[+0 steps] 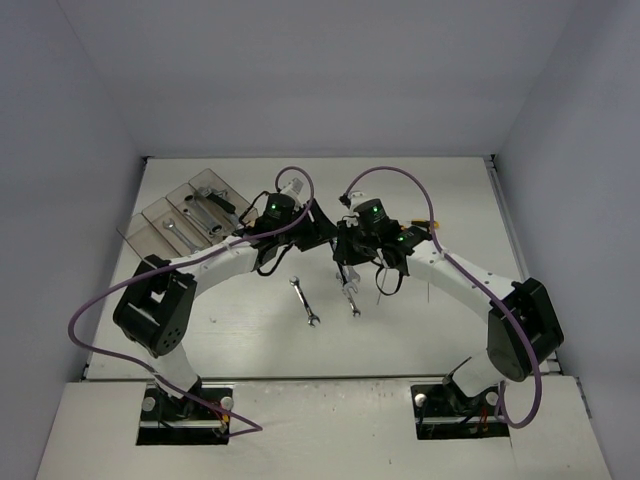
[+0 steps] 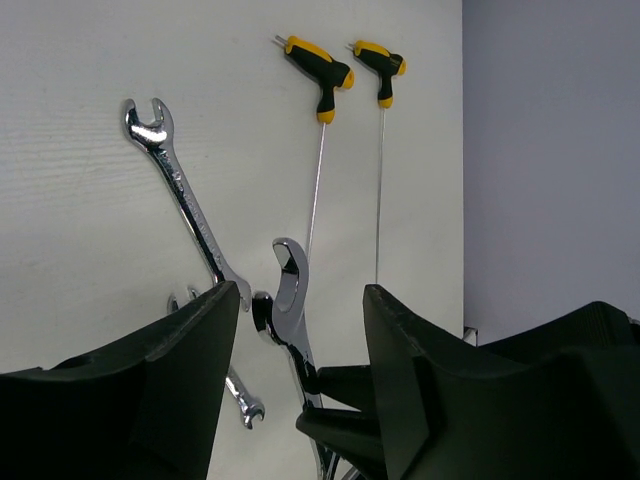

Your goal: Sort the tools into containers

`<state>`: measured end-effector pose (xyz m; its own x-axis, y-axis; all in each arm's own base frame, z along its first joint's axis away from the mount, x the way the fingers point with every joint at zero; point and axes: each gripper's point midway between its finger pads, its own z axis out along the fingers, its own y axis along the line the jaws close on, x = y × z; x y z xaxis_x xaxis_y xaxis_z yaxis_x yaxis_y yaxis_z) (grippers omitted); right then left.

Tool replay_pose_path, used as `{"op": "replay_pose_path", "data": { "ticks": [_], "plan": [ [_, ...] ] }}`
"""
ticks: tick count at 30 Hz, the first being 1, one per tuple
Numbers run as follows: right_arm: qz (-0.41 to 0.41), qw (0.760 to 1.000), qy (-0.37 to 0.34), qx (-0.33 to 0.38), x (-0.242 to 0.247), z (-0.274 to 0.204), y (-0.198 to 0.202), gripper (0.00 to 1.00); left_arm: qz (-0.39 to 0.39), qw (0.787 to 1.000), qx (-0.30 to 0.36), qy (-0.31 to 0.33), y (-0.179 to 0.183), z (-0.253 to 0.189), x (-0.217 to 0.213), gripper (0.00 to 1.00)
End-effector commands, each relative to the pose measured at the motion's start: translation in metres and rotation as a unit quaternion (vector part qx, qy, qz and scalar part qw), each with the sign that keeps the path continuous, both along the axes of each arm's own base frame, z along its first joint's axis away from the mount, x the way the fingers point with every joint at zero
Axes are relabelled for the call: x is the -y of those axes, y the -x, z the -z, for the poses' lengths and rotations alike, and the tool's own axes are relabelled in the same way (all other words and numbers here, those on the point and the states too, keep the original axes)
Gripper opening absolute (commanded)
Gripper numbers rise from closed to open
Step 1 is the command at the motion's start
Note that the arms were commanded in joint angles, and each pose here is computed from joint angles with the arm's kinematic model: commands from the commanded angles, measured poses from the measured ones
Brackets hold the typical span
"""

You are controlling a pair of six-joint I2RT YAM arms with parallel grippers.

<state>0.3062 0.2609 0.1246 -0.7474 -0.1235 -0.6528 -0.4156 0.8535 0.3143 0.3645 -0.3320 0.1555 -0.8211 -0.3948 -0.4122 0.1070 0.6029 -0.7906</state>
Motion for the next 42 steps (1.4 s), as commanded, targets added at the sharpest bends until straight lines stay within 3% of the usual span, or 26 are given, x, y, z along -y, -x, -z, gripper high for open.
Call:
{"op": "replay_pose_path", "data": {
  "ticks": [1, 4, 9, 13, 17, 20, 23, 24, 27, 33, 42],
  "plan": [
    [-0.007, 0.996, -0.066, 0.056, -0.021, -0.053, -0.012, 0.00, 0.009, 0.997, 0.053, 0.057, -0.011, -0.052, 0.019, 0.40],
    [-0.006, 0.995, -0.077, 0.070, -0.023, -0.059, -0.017, 0.00, 0.013, 0.996, 0.054, 0.063, -0.009, -0.056, 0.022, 0.31],
    [-0.006, 0.994, -0.081, 0.074, -0.025, -0.063, -0.018, 0.00, 0.016, 0.996, 0.056, 0.067, -0.006, -0.060, 0.022, 0.01],
    [-0.003, 0.993, -0.083, 0.078, -0.024, -0.067, -0.018, 0.02, 0.002, 0.996, 0.055, 0.069, -0.010, -0.063, 0.011, 0.00],
    [0.005, 0.993, -0.079, 0.089, -0.019, -0.073, -0.019, 0.42, -0.028, 0.995, 0.057, 0.076, -0.022, -0.071, -0.018, 0.00],
    [0.012, 0.992, -0.073, 0.099, -0.012, -0.078, -0.017, 0.58, -0.055, 0.994, 0.056, 0.079, -0.029, -0.078, -0.045, 0.00],
    [0.020, 0.992, -0.057, 0.112, 0.000, -0.085, -0.014, 0.61, -0.111, 0.992, 0.046, 0.039, -0.044, -0.079, -0.107, 0.00],
    [0.023, 0.992, -0.053, 0.111, 0.002, -0.084, -0.014, 0.61, -0.114, 0.991, 0.058, 0.041, -0.044, -0.091, -0.110, 0.00],
    [0.030, 0.990, -0.032, 0.130, 0.016, -0.093, -0.011, 0.61, -0.176, 0.981, 0.055, -0.059, -0.053, -0.094, -0.188, 0.00],
    [0.027, 0.992, -0.008, 0.125, 0.026, -0.082, -0.004, 0.62, -0.295, 0.951, 0.019, -0.094, -0.080, -0.085, -0.324, 0.00],
    [0.025, 0.993, 0.013, 0.111, 0.035, -0.062, 0.004, 0.61, -0.335, 0.930, -0.053, -0.144, -0.099, -0.054, -0.418, 0.00]
  ]
}}
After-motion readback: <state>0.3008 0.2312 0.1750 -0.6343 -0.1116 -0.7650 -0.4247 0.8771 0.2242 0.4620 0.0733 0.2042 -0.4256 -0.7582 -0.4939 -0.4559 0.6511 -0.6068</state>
